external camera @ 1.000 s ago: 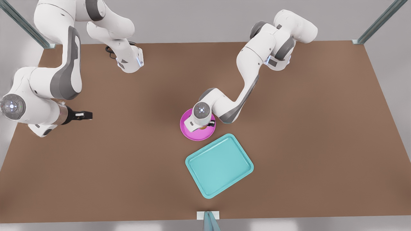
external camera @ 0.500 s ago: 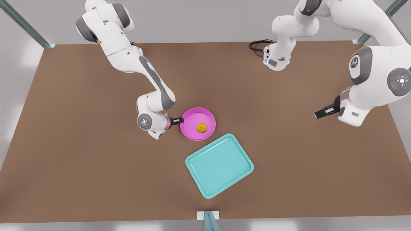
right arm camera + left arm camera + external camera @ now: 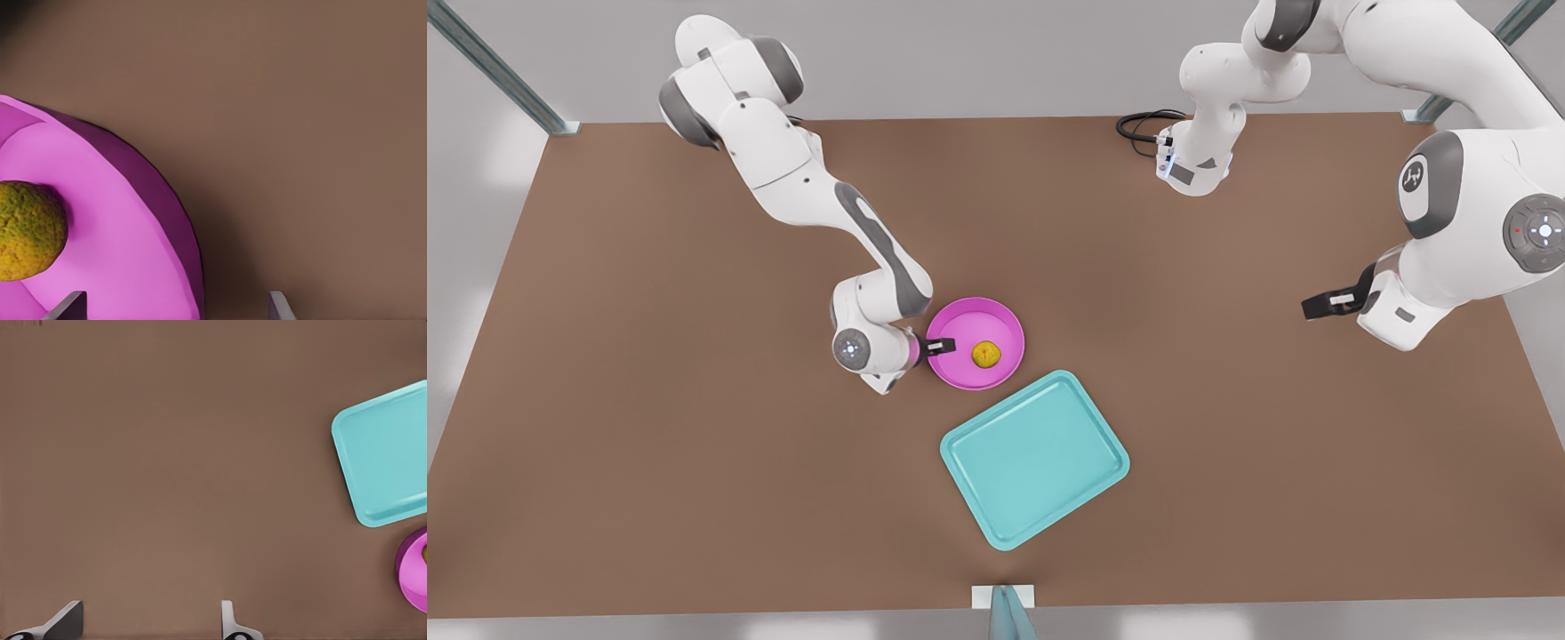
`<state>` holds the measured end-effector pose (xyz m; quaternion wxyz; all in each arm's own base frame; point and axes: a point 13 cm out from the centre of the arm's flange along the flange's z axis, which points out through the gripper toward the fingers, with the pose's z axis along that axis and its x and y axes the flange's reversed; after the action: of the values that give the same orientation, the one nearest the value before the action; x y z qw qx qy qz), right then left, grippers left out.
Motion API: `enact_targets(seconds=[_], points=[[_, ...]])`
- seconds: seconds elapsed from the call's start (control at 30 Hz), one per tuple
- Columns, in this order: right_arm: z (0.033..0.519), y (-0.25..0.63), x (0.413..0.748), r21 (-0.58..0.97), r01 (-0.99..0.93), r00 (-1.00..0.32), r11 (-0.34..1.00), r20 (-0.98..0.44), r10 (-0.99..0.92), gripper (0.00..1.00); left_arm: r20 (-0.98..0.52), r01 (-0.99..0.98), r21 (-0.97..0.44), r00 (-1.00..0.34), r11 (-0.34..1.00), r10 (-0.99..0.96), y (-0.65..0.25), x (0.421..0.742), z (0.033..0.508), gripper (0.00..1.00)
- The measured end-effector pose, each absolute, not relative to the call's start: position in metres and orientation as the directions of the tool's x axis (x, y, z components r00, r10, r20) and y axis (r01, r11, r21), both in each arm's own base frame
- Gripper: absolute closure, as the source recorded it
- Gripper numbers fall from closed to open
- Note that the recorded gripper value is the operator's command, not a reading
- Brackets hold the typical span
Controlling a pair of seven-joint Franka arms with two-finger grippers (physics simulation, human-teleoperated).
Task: Place the orange on the plate with the left arm and the plate on the tray with the right arm
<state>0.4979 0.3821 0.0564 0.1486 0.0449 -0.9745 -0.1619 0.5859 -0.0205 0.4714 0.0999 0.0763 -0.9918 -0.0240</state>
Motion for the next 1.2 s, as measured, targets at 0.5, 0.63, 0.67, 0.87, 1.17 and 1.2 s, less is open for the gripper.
enact_targets(seconds=[0.5, 0.63, 0.67, 0.87, 1.17, 1.2], points=[[0.052, 0.387, 0.506, 0.337, -0.032, -0.954, 0.941, 0.271, -0.13, 0.79, 0.211, -0.058, 0.051, -0.975, 0.997, -0.067, -0.019, 0.582, 0.473, 0.0], [0.061, 0.391, 0.508, 0.348, -0.038, -0.955, 0.937, 0.262, -0.136, 0.79, 0.213, -0.044, 0.049, -0.976, 0.998, -0.054, -0.019, 0.581, 0.473, 0.0], [0.065, 0.394, 0.508, 0.352, -0.042, -0.956, 0.935, 0.259, -0.14, 0.79, 0.213, -0.041, 0.048, -0.976, 0.998, -0.05, -0.019, 0.581, 0.473, 0.0], [0.084, 0.409, 0.5, 0.376, -0.063, -0.953, 0.924, 0.253, -0.168, 0.79, 0.213, -0.027, 0.046, -0.976, 0.999, -0.036, -0.019, 0.581, 0.474, 0.0], [0.175, 0.392, 0.608, 0.492, 0.013, -0.989, 0.871, 0.135, -0.061, 0.79, 0.215, -0.012, 0.039, -0.976, 0.999, -0.02, -0.019, 0.58, 0.474, 0.0], [0.174, 0.392, 0.623, 0.51, 0.034, -0.99, 0.86, 0.133, -0.039, 0.79, 0.215, -0.011, 0.039, -0.976, 0.999, -0.019, -0.019, 0.58, 0.474, 0.0]])
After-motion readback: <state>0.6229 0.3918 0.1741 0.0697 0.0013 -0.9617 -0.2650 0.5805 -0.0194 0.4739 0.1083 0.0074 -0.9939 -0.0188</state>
